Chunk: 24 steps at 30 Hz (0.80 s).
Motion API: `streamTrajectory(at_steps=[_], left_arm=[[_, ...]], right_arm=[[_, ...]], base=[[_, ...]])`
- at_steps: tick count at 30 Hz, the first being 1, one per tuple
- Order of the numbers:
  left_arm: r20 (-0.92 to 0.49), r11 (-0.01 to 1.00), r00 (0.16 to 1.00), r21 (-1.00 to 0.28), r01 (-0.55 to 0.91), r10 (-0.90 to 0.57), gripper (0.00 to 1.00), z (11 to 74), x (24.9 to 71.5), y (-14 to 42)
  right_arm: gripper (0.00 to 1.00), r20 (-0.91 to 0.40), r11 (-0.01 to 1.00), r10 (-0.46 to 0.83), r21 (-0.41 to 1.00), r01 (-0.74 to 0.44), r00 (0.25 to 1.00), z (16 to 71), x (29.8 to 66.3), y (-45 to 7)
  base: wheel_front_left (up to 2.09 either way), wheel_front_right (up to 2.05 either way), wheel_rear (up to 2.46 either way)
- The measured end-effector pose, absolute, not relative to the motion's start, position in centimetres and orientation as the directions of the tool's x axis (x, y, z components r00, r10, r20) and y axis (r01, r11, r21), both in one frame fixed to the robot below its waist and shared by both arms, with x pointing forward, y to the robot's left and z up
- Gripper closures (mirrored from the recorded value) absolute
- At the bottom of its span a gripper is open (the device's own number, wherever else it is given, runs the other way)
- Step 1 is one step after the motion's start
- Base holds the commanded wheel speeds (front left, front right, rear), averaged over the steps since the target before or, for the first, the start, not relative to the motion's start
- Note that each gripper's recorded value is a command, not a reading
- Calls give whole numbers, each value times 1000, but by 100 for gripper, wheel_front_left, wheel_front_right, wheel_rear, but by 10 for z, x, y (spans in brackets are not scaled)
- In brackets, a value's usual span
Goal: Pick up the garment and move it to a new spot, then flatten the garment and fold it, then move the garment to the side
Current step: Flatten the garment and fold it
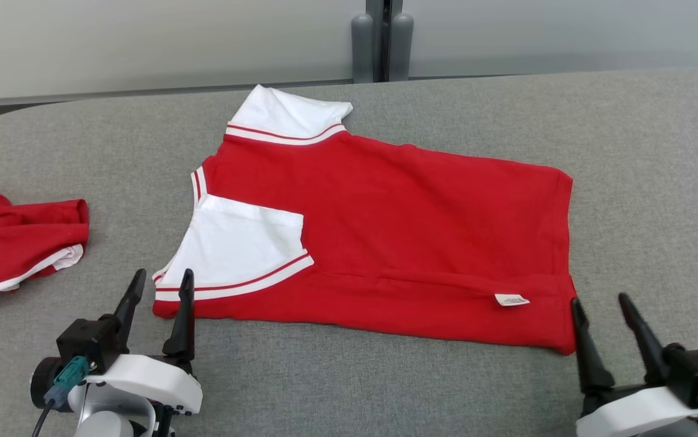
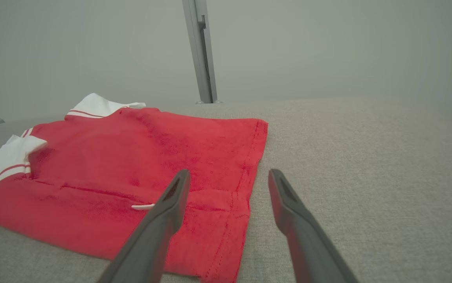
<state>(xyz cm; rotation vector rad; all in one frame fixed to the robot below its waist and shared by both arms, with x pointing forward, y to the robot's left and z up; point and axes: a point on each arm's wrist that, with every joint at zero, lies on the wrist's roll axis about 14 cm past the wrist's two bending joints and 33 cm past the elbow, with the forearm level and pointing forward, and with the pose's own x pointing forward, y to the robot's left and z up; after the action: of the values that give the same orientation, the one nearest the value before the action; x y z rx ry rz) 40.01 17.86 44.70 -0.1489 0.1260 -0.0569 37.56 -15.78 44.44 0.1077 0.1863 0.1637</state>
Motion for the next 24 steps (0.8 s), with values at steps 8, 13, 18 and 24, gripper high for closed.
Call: streamTrajectory(at_steps=[8,13,18,24], left_arm=[[-330,970,942,-241,-12,-70,0,384,400,180],[-392,962,916,-271,-34,-78,0,365,403,179],[-399,960,913,-280,-30,-88,100,362,407,180],[-357,957,931,-288,-34,-74,100,371,406,184]], right_arm=[[0,-379,975,179,194,-111,908,374,358,-149],[0,-426,965,184,251,-80,886,356,360,-143],[100,-431,959,194,273,-78,881,352,366,-140],[100,-429,953,211,289,-87,878,352,368,-138]], base=[[0,0,0],[0,0,0],[0,0,0],[0,0,0]])
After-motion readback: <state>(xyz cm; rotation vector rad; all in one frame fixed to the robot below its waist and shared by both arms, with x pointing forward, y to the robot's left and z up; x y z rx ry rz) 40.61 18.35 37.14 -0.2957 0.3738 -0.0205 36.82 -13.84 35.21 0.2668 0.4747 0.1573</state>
